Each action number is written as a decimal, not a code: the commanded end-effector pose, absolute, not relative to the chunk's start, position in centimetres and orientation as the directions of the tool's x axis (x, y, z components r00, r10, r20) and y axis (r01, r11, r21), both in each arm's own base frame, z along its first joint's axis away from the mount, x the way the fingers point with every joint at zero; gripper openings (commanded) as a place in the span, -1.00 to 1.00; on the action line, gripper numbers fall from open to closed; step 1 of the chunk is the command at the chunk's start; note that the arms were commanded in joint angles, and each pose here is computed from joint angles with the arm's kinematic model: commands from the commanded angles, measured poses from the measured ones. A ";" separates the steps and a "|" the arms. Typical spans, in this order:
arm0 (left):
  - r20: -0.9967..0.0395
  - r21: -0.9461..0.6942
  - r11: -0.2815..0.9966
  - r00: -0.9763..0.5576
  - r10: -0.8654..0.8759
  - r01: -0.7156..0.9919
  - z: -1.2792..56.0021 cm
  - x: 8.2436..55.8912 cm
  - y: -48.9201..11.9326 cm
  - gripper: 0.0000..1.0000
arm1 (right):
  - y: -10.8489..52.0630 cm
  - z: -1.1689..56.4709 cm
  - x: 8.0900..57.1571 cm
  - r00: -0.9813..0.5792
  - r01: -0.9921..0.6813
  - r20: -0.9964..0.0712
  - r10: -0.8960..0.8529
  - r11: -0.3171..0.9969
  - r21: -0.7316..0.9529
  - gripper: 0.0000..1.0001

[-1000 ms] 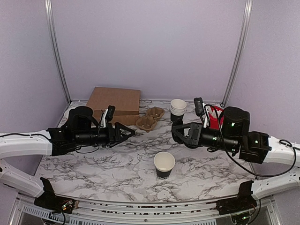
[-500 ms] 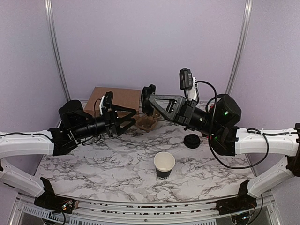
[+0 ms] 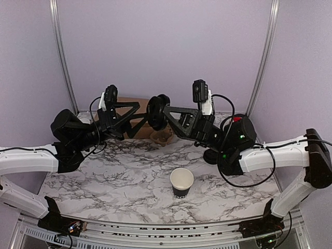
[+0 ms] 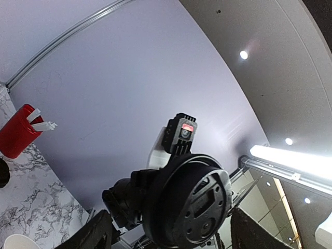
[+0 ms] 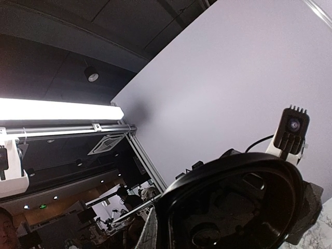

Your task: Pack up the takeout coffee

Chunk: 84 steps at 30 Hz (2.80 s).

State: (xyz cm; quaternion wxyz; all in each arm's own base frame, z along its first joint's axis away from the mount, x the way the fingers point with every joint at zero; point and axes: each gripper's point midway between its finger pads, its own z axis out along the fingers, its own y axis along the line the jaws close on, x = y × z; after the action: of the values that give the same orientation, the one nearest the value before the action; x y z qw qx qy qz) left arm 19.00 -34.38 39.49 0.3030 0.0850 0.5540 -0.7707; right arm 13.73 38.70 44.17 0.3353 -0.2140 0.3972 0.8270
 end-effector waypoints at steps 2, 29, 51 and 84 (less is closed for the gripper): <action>-0.513 -0.717 -0.331 -0.786 -0.344 0.613 42.9 16.5 -34.8 0.59 | 36.9 47.1 12.5 -0.695 -0.699 -0.584 0.420 -0.585 0.411 -1.00; -0.517 -0.705 -0.358 -0.789 -0.332 0.613 43.9 15.1 -34.8 -0.34 | 36.4 43.1 15.0 -0.701 -0.711 -0.562 0.439 -0.366 0.600 -0.66; -0.428 -0.874 -0.122 -0.865 -0.260 0.470 33.5 18.9 -38.6 -0.74 | 34.9 32.4 19.3 -0.739 -0.533 -0.534 0.411 0.129 0.836 -0.79; -0.212 -0.975 0.085 -0.970 -0.116 0.203 16.8 18.5 -44.2 -0.85 | 27.9 16.2 19.2 -0.799 -0.220 -0.483 0.357 0.574 0.788 -0.58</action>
State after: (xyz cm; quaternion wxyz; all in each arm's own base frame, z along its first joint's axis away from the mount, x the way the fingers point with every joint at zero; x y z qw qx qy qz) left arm 19.40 -43.71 16.84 0.1307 0.0179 0.7302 -0.6704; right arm 18.47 28.82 16.66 0.2951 0.0340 0.8184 0.4920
